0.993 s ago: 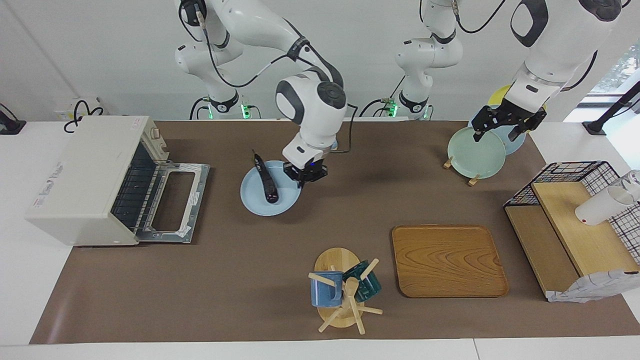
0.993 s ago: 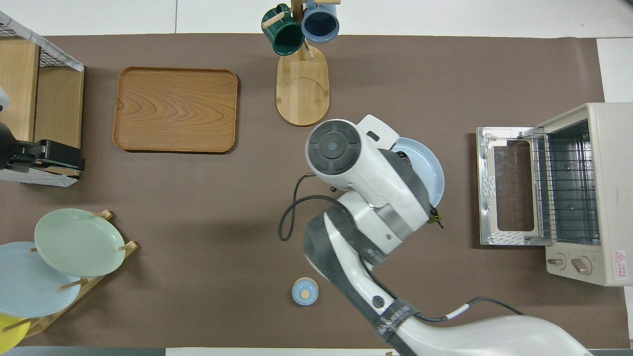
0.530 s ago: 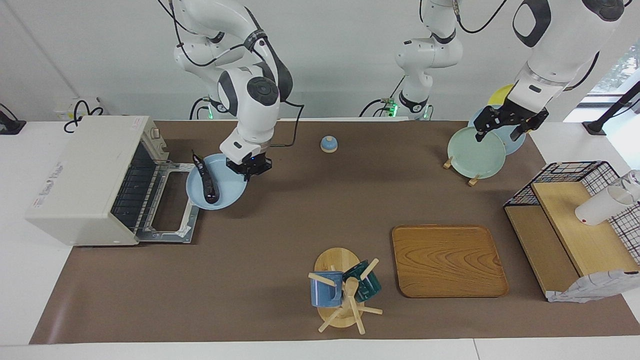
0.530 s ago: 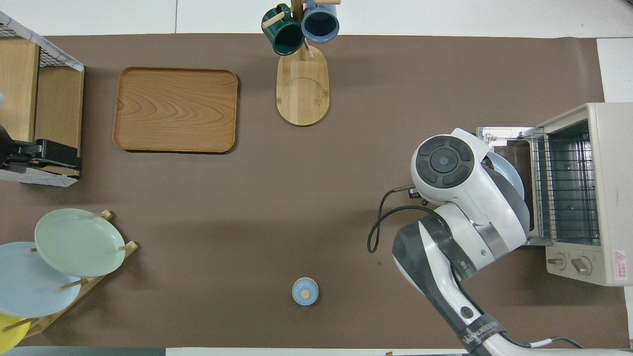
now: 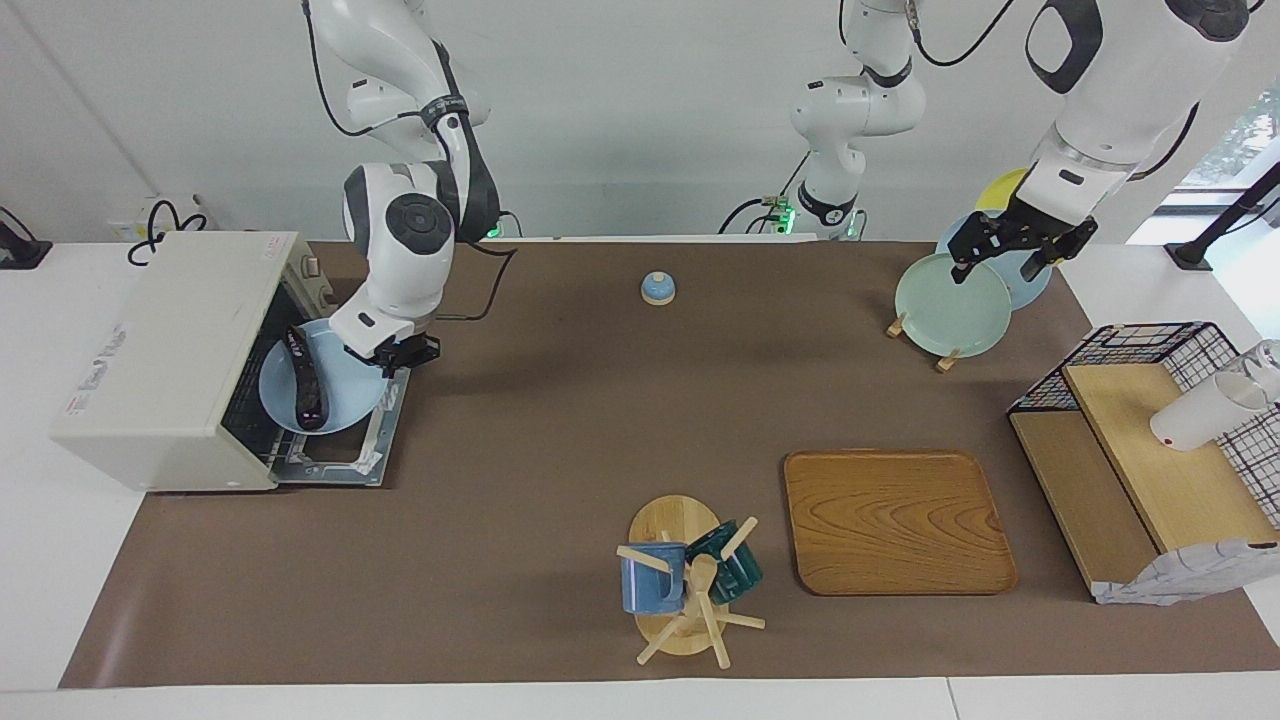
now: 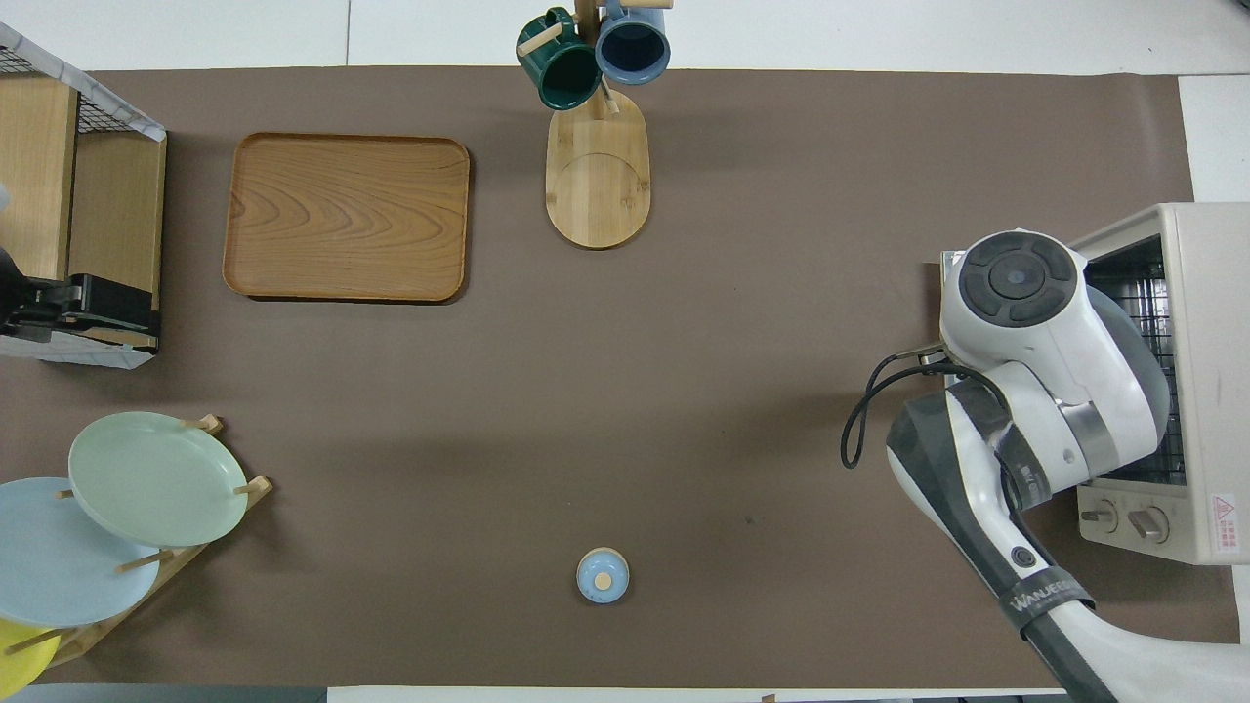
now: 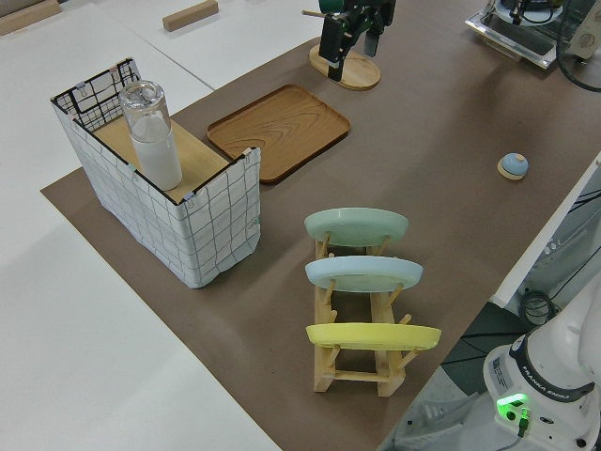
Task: Put eggplant into oven
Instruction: 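Release the eggplant inside the oven and withdraw the right gripper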
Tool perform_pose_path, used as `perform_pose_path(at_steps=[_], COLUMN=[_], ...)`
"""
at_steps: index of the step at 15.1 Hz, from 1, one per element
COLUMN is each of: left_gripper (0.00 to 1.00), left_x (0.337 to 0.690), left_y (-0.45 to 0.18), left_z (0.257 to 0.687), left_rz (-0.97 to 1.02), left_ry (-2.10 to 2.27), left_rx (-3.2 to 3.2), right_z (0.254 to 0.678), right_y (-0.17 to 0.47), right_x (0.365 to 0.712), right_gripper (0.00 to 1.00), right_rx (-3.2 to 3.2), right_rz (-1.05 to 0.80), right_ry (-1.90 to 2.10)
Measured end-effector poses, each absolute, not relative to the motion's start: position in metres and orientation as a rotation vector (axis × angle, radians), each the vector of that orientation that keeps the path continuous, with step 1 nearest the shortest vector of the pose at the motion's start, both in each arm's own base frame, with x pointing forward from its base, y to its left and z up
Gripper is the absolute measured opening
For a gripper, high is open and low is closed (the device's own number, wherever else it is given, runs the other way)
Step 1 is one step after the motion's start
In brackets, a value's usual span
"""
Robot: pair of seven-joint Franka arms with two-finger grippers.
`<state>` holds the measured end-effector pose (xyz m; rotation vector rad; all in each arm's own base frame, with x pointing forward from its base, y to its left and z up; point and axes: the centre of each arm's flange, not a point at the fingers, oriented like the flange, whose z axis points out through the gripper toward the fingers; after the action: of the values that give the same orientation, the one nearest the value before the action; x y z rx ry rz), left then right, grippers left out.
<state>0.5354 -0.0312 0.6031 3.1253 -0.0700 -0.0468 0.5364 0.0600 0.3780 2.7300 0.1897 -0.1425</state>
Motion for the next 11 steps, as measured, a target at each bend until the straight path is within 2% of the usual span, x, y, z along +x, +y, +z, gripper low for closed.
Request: perform_pose_path(at_steps=[10, 11], left_gripper=[1.0, 1.0], left_x=[0.535, 0.535], left_y=[-0.032, -0.032], left_z=[0.603, 0.603], left_rz=[-0.046, -0.046], left_ry=[-0.071, -0.071], left_rx=[3.125, 3.125], right_z=[0.369, 0.367], right_y=[-0.009, -0.013], right_x=[0.538, 0.537], right_gripper=[0.03, 0.06], right_rx=[2.752, 2.753], right_rz=[-0.184, -0.191], right_ry=[0.211, 0.207])
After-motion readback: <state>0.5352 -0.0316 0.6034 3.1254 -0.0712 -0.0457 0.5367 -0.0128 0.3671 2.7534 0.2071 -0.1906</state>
